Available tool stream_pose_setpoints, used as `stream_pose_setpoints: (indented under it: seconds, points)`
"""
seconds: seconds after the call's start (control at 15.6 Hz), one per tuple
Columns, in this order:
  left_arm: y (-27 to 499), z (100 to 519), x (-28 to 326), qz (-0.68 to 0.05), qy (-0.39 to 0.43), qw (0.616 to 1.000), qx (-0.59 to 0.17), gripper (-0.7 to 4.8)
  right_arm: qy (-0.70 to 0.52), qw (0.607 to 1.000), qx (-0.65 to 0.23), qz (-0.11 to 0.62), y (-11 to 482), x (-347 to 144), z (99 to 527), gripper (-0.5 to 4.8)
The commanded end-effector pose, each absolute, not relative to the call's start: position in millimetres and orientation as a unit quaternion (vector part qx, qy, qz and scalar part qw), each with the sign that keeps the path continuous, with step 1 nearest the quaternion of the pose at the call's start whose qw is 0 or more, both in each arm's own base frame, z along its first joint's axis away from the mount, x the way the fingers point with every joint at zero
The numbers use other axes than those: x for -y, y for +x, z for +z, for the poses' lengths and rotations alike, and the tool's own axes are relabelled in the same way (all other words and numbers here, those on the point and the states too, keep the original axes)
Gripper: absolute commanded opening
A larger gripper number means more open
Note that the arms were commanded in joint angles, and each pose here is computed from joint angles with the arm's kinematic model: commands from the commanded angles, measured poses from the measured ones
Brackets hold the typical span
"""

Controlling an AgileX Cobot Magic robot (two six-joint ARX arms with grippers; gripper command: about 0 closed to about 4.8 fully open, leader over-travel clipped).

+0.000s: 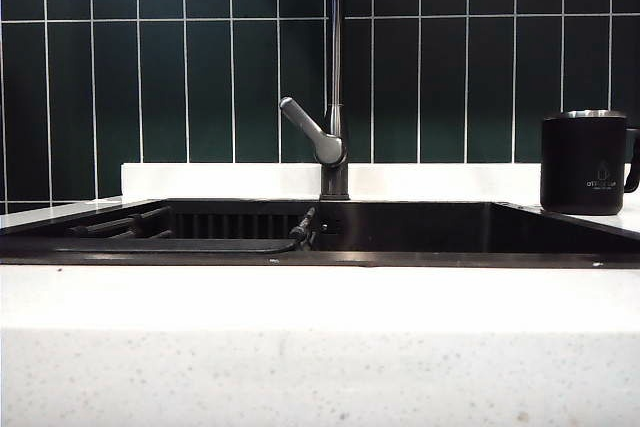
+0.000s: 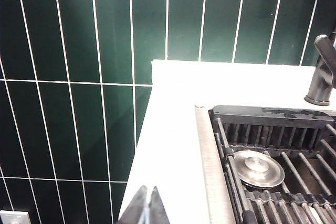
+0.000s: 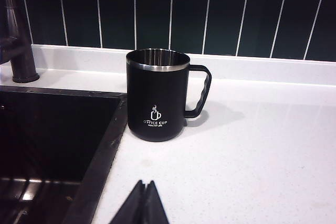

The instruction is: Pick up the mug next to the sink, go to the faucet to get some water, pour the water into the sink, and finally put the mug back to its place.

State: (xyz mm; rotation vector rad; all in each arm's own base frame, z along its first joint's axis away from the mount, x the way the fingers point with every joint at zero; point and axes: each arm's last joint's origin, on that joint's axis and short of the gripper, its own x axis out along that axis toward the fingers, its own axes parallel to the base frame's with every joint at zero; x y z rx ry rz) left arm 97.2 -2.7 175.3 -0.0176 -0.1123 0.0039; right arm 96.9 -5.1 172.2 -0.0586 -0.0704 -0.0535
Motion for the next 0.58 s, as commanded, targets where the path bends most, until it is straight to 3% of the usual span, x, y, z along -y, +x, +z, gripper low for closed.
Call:
stream_pose_setpoints:
  seconds: [0.06, 0.38, 0.58]
  points:
    - [96.8, 177.7, 2.3, 0.003, -0.007, 0.998, 0.064, -0.05, -0.027, 0.998, 0.041, -0.027, 97.0, 5.1, 171.9, -0.04]
    - [96.8, 177.7, 2.1, 0.006, -0.007, 0.998, 0.064, -0.05, -0.027, 0.998, 0.041, -0.027, 97.0, 5.1, 171.9, -0.04]
    - [96.8, 177.7, 3.1, -0.013, -0.022, 0.998, 0.063, -0.05, 0.065, 0.995, 0.064, -0.043, 96.4, 6.3, 176.3, -0.04]
